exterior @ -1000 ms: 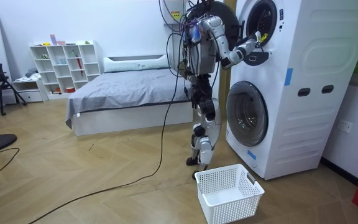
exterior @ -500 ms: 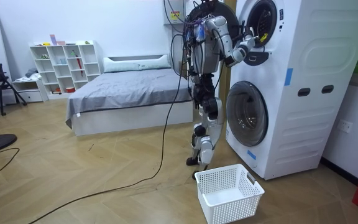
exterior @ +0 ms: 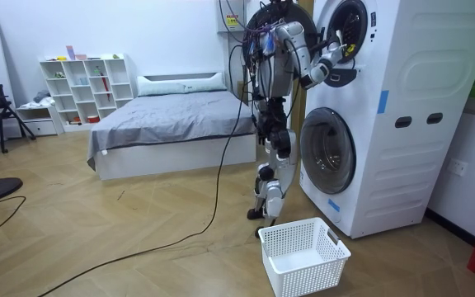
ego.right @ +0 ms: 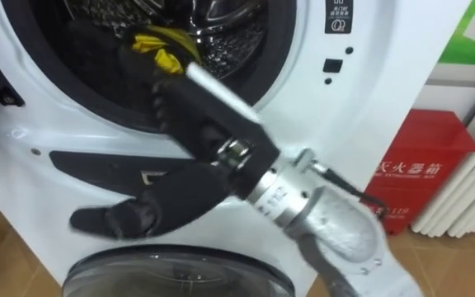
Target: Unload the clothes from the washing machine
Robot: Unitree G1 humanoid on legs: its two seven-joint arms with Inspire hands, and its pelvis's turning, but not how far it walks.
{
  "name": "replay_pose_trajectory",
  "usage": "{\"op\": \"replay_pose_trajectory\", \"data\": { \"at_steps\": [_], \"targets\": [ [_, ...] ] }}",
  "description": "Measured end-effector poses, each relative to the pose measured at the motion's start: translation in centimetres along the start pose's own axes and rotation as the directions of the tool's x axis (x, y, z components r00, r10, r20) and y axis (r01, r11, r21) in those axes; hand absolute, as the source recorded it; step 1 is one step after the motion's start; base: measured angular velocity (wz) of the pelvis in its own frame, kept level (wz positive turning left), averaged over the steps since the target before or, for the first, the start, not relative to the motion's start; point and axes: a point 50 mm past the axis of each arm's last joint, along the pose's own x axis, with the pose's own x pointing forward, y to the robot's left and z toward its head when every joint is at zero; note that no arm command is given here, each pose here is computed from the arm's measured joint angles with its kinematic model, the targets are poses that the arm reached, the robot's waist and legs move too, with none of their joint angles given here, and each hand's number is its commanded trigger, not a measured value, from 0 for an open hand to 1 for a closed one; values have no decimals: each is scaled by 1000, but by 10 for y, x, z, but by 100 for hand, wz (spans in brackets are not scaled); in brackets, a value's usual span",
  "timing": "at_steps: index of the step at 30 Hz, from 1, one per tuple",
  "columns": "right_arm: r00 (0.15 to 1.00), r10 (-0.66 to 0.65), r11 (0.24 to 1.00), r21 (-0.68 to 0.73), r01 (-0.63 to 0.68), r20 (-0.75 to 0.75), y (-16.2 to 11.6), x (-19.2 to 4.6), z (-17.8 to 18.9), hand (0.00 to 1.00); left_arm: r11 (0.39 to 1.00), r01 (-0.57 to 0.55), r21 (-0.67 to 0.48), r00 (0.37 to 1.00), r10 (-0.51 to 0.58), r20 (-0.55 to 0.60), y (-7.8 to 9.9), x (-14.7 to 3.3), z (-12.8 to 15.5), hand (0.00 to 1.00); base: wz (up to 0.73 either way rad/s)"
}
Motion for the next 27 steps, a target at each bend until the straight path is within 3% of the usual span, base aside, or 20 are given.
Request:
{"op": "replay_pose_trajectory", "data": {
  "at_steps": [10,19,27],
  "targets": [
    [980,-198,978,-60,199,28,-16,-1,4,0,1000,-3,-17,1000,3,-1,-1,-1,-6,0,2],
    [963,-262,954,-136,269,68,-38,28,13,0,1000,-1,-13,1000,1,-31,-1,-2,-10,0,9],
    [951,-309,926,-222,306,24,-46,27,5,0,1000,4,-17,998,-5,-63,-1,-2,-12,0,18]
  ]
}}
